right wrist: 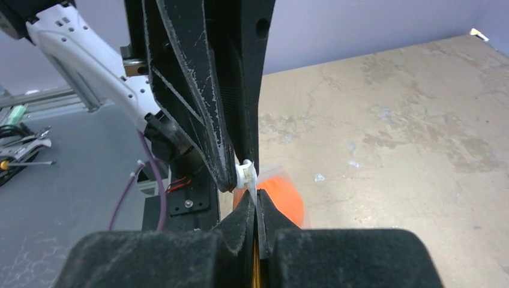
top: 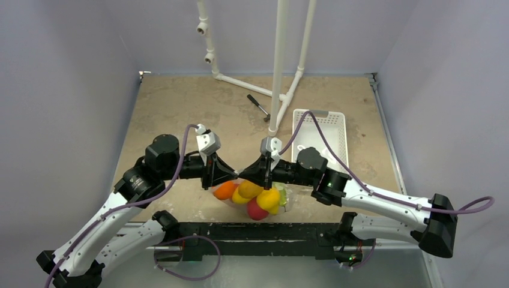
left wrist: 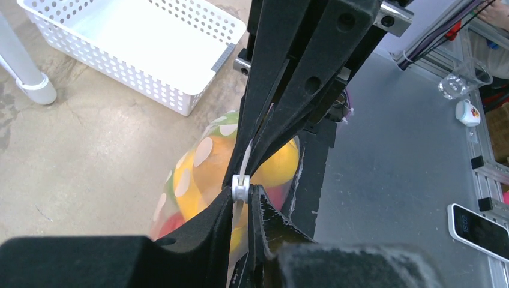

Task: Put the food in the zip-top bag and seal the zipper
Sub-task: Zip the zipper food storage bag at the center of the board.

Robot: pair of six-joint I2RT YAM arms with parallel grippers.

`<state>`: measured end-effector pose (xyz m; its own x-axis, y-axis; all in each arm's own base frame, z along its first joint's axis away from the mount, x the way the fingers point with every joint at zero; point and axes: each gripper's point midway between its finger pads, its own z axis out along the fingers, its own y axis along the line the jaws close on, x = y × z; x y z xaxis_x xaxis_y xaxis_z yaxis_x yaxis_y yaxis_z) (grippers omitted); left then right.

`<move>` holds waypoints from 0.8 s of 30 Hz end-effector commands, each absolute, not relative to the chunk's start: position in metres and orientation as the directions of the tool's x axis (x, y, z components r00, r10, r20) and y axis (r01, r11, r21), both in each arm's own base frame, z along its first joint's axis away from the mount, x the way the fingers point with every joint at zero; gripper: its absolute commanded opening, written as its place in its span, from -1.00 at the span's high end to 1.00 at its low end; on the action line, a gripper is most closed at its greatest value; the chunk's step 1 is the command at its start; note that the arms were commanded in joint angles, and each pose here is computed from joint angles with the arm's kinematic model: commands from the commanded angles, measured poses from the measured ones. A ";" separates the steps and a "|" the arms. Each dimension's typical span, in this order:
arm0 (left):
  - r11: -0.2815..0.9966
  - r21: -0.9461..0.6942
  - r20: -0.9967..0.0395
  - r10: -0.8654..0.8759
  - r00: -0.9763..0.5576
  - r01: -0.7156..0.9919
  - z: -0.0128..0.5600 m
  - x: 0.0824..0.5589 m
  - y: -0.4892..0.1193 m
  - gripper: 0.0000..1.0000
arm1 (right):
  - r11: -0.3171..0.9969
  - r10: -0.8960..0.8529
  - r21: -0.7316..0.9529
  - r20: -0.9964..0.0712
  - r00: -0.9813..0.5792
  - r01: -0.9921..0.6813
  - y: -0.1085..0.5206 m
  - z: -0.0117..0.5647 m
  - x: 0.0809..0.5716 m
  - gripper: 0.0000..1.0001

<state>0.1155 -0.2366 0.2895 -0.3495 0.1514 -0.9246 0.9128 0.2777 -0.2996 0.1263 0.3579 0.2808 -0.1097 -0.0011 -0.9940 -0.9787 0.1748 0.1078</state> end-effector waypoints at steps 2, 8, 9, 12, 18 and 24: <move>0.327 -0.370 -0.884 0.166 -0.438 0.870 0.280 0.115 -0.233 0.74 | 0.296 0.196 0.113 -0.979 -0.055 -0.948 0.344 0.335 0.148 1.00; 0.373 -0.390 -0.865 0.166 -0.474 0.842 0.274 0.121 -0.232 1.00 | 0.315 0.215 0.128 -0.975 -0.060 -0.940 0.338 0.344 0.148 1.00; 0.378 -0.387 -0.866 0.166 -0.473 0.841 0.274 0.121 -0.231 1.00 | 0.308 0.212 0.125 -0.975 -0.061 -0.943 0.338 0.344 0.147 1.00; 0.381 -0.370 -0.876 0.162 -0.455 0.847 0.281 0.123 -0.230 1.00 | 0.270 0.201 0.115 -0.978 -0.061 -0.956 0.338 0.346 0.138 1.00; 0.368 -0.320 -0.900 0.170 -0.402 0.873 0.301 0.122 -0.227 1.00 | 0.233 0.140 0.082 -0.989 -0.050 -0.969 0.338 0.346 0.131 0.92; 0.358 -0.287 -0.905 0.202 -0.374 0.888 0.308 0.121 -0.226 1.00 | 0.219 0.132 0.050 -0.991 -0.021 -0.974 0.335 0.354 0.127 0.35</move>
